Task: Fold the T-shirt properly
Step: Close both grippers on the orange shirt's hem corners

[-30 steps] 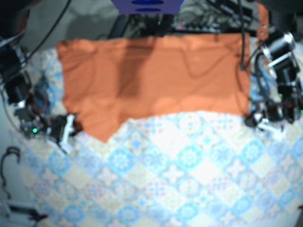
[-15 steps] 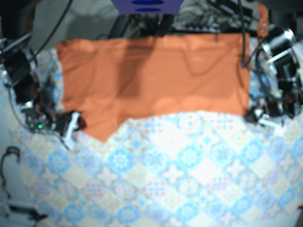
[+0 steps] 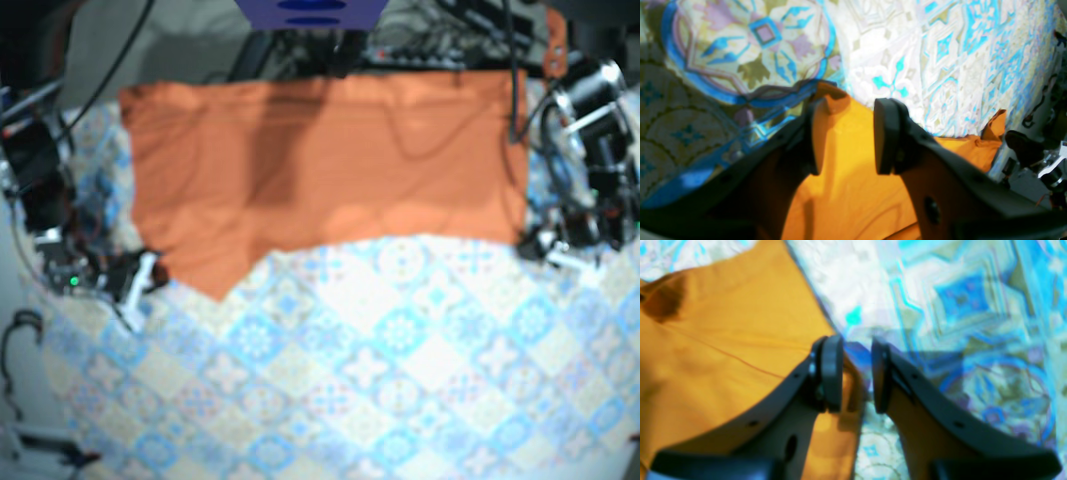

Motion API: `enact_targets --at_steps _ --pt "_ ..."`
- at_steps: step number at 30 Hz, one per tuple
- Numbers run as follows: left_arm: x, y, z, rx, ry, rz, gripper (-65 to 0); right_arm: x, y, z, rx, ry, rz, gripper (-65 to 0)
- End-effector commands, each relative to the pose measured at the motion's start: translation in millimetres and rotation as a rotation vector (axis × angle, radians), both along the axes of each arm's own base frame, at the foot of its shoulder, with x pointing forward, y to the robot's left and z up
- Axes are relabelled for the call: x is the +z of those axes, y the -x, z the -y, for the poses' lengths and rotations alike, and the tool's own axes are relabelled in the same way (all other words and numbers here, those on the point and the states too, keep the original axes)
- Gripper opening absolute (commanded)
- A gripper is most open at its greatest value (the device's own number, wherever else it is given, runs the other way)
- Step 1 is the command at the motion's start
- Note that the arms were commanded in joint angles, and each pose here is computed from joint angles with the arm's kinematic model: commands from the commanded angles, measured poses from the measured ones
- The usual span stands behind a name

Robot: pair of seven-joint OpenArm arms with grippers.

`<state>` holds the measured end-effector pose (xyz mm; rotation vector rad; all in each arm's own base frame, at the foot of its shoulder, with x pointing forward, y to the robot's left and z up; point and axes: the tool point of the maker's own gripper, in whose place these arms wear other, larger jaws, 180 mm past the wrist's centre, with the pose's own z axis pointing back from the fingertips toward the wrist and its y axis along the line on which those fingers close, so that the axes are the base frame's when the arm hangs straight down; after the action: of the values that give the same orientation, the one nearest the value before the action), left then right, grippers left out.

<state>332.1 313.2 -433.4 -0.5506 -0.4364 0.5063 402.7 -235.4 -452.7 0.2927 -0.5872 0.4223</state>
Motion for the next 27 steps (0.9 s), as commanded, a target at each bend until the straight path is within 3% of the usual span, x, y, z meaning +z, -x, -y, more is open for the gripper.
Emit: enact_targets --at_steps 1,27 --pt "18 -12 -12 0.012 -0.016 0.049 -42.1 18 -17 11 -0.033 -0.010 0.054 -50.3" --pt "20 -9 -20 0.011 -0.030 0.040 -42.1 -1 2 14 -0.045 -0.001 -0.004 -50.3"
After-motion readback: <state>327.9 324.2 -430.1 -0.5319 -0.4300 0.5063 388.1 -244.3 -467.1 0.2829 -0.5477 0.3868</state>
